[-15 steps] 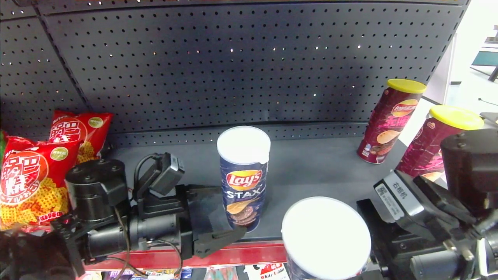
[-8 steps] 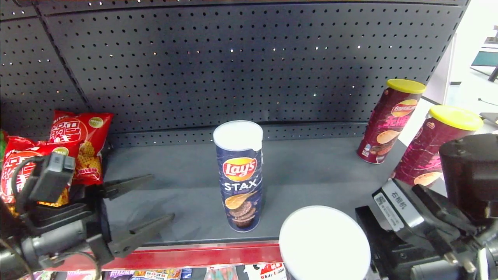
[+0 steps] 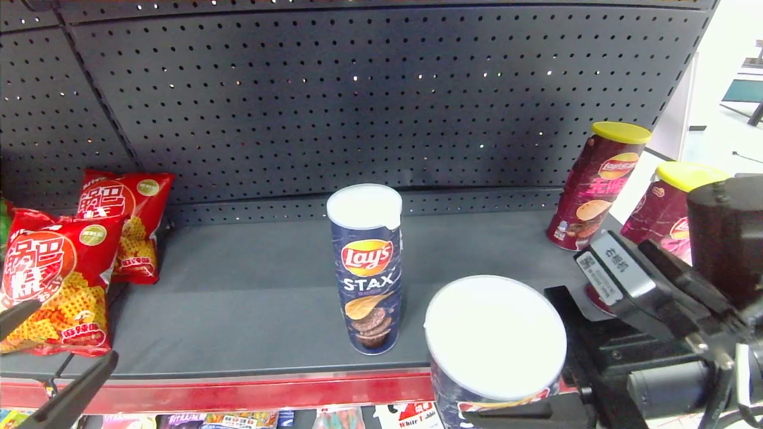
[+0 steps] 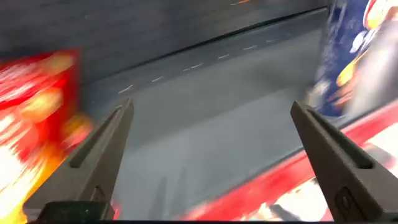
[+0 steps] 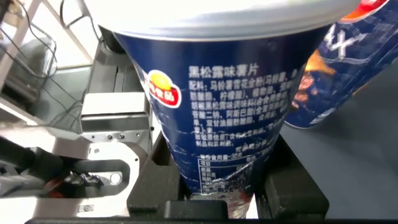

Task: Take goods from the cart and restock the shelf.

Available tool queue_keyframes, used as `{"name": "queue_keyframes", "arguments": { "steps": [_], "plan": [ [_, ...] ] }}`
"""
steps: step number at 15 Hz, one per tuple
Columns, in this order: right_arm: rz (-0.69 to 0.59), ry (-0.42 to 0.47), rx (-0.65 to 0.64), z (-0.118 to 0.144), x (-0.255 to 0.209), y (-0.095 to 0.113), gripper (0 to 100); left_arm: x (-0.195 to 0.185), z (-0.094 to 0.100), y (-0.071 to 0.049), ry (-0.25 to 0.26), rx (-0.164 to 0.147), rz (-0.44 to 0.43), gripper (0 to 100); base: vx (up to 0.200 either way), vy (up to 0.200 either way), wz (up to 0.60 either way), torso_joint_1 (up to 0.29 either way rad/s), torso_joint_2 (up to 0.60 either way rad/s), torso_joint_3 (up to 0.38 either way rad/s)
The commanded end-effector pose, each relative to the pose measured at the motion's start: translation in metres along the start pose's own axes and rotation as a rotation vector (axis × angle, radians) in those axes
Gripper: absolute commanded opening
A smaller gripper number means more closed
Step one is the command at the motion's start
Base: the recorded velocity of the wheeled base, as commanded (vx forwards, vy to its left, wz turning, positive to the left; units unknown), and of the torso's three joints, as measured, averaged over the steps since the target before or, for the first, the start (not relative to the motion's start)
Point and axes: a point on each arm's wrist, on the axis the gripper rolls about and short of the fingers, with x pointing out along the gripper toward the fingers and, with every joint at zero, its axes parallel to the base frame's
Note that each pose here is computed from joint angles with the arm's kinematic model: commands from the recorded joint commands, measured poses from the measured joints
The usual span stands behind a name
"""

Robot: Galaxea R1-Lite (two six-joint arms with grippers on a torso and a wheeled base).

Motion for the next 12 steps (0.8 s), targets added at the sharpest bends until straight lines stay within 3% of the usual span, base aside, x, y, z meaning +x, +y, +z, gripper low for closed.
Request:
{"name": "queue_keyframes", "arguments": {
  "steps": [1, 4, 5, 6, 8, 9, 10, 11, 12],
  "plan": [
    [-0.011, -0.011, -0.002, 0.003, -0.001, -0.002, 0, -0.034, -0.016, -0.028, -0.010, 0.050, 0.128, 100, 0.000, 0.000, 0.00, 0.000, 0.00, 0.000],
    [-0.029, -0.032, 0.001, 0.003, -0.003, -0.003, 0, -0.059, -0.052, -0.054, 0.050, -0.025, 0.196, 100, 0.000, 0.000, 0.00, 0.000, 0.00, 0.000],
    [-0.033, -0.033, 0.002, 0.003, -0.004, -0.004, 0, -0.063, -0.060, -0.058, 0.073, -0.050, 0.235, 100, 0.000, 0.000, 0.00, 0.000, 0.00, 0.000],
    [-0.036, -0.034, 0.000, 0.004, -0.004, -0.004, 0, -0.064, -0.060, -0.057, 0.087, -0.054, 0.298, 100, 0.000, 0.000, 0.00, 0.000, 0.00, 0.000],
    [-0.038, -0.033, 0.000, 0.004, -0.004, -0.004, 0, -0.066, -0.060, -0.051, 0.096, -0.041, 0.574, 100, 0.000, 0.000, 0.00, 0.000, 0.00, 0.000],
    [-0.038, -0.033, 0.000, 0.004, -0.004, -0.004, 0, -0.066, -0.060, -0.051, 0.099, -0.039, 0.603, 100, 0.000, 0.000, 0.00, 0.000, 0.00, 0.000],
    [-0.038, -0.033, 0.000, 0.004, -0.004, -0.004, 0, -0.067, -0.063, -0.049, 0.123, -0.026, 0.690, 100, 0.000, 0.000, 0.00, 0.000, 0.00, 0.000],
    [-0.039, -0.036, -0.001, 0.004, -0.004, -0.004, 0, -0.069, -0.065, -0.048, 0.144, -0.051, 0.800, 100, 0.000, 0.000, 0.00, 0.000, 0.00, 0.000],
    [-0.041, -0.038, -0.003, 0.005, -0.005, -0.003, 0, -0.069, -0.066, -0.048, 0.132, -0.084, 0.815, 100, 0.000, 0.000, 0.00, 0.000, 0.00, 0.000]
  ]
}}
